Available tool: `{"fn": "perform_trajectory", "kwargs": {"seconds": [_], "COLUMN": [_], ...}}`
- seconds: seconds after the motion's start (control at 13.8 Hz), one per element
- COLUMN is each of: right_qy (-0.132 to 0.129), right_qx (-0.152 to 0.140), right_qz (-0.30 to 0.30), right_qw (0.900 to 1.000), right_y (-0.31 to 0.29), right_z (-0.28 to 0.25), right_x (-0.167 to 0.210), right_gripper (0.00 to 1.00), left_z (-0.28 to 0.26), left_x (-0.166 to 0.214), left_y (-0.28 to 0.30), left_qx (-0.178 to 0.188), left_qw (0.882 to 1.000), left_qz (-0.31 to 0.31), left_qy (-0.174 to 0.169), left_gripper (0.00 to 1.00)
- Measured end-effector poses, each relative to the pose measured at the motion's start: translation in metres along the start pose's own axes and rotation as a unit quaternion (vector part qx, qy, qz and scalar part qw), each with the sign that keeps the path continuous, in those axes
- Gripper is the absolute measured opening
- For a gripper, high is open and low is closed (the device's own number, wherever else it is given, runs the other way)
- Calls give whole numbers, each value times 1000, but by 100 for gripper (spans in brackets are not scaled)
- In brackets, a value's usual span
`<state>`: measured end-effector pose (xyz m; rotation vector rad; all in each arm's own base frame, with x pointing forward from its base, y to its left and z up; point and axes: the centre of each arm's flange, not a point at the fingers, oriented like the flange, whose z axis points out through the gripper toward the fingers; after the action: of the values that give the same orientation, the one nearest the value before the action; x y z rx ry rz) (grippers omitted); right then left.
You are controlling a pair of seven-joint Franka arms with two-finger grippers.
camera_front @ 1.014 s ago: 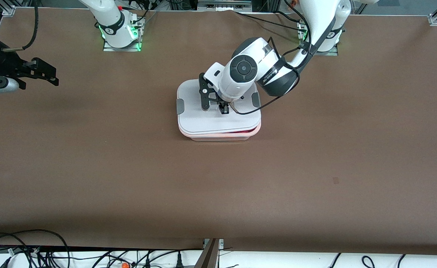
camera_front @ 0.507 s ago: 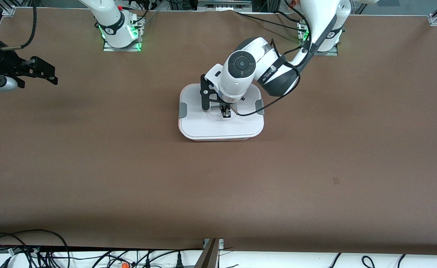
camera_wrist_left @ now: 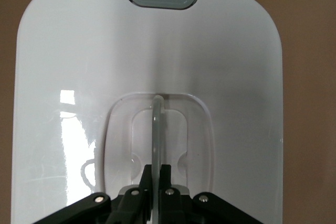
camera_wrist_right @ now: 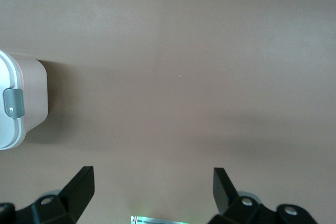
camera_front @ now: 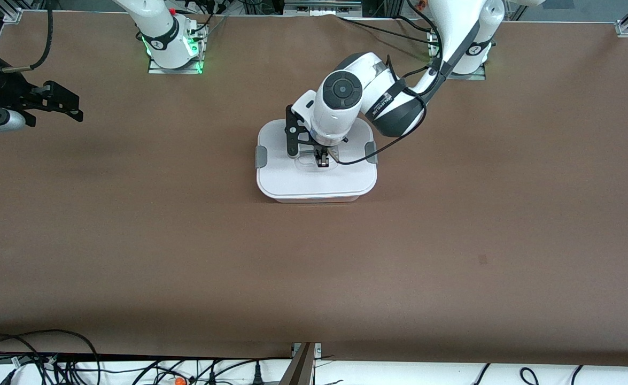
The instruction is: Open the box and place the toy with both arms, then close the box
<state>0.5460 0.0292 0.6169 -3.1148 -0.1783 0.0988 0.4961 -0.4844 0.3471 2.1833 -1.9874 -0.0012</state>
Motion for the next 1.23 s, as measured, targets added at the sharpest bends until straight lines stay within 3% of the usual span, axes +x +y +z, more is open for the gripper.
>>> {"fn": "perform_trajectory", "kwargs": {"seconds": [0.58,0.65,0.87,1.09,1.23], "right_qy": [0,0,-1,-1,-1], "right_qx": [0,0,0,-1,-1], "right_qz": [0,-1,-1,-1,-1], "right_qw": [1000,1000,1000,1000,1000], "right_y": [0,-1,-1,-1,-1], "right_z": [0,0,0,1,1], "right_x": [0,0,0,0,0], "right_gripper": [100,100,100,100,100], "left_z": [6,6,-14,-83,-140], "left_x": [1,0,-7,-38,-73], "left_y": [2,1,-4,-8,-7], "left_qx": [-3,-4,2,2,4], "left_qw": [1000,1000,1000,999,993], "left_qz": [-9,-9,-16,-44,-104], "left_qy": [-2,-4,-5,-30,-51], "left_gripper": [7,11,38,67,88]}}
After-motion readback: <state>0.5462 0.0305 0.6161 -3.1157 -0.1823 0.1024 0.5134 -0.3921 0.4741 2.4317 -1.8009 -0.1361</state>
